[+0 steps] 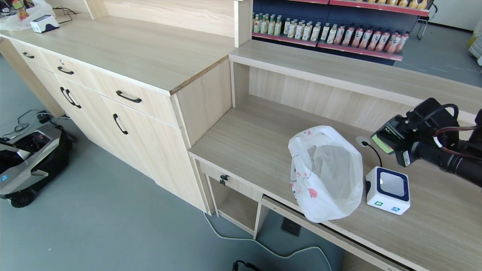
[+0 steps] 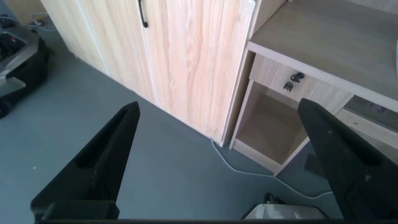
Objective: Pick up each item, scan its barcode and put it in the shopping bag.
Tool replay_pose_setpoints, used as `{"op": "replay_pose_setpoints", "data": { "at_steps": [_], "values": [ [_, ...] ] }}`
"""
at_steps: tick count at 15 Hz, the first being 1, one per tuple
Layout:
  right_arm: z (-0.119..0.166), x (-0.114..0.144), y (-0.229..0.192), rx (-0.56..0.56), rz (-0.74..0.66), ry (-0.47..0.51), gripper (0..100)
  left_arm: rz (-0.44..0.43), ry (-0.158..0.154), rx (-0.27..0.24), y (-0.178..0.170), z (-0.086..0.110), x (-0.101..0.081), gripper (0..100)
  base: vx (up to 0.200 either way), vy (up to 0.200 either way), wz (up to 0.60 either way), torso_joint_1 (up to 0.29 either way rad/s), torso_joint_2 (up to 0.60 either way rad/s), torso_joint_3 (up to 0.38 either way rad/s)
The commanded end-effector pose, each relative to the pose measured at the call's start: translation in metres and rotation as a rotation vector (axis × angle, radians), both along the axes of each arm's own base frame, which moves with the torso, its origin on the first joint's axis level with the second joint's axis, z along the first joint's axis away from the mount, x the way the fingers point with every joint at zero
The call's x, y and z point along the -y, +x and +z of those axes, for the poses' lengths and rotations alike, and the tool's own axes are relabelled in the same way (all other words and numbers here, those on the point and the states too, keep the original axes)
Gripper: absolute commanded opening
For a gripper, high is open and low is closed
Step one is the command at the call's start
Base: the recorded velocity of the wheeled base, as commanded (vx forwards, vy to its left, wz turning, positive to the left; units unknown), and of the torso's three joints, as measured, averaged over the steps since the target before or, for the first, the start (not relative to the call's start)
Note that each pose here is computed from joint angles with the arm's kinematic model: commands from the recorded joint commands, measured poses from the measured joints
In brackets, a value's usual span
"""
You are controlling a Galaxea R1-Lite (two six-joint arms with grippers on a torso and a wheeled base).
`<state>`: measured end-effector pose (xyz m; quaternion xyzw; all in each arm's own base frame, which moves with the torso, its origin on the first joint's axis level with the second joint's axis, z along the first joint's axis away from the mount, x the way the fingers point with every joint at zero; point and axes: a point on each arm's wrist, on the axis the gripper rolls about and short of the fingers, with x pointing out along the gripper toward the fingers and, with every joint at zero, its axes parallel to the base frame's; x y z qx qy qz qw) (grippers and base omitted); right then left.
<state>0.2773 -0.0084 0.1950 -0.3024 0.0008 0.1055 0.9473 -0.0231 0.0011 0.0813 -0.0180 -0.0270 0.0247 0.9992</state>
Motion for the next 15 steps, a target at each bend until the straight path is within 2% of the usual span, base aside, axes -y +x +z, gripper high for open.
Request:
{"op": "replay_pose_setpoints", "data": {
  "at_steps": [1, 4, 8, 15],
  "values": [
    [-0.029, -0.014, 0.033, -0.076, 0.047, 0.026, 0, 0.000, -0.001, 0.001, 0.000, 0.000, 0.000, 100, 0.000, 0.000, 0.00, 0.000, 0.00, 0.000],
    [-0.060, -0.036, 0.054, -0.127, 0.097, 0.167, 0, 0.000, -0.001, 0.001, 0.000, 0.000, 0.000, 100, 0.000, 0.000, 0.00, 0.000, 0.00, 0.000],
    [-0.092, -0.038, 0.069, -0.246, 0.072, 0.289, 0, 0.000, -0.001, 0.001, 0.000, 0.000, 0.000, 100, 0.000, 0.000, 0.00, 0.000, 0.00, 0.000],
    [-0.121, -0.037, 0.088, -0.276, 0.058, 0.283, 0, 0.000, -0.001, 0.001, 0.000, 0.000, 0.000, 100, 0.000, 0.000, 0.00, 0.000, 0.00, 0.000]
  ]
}}
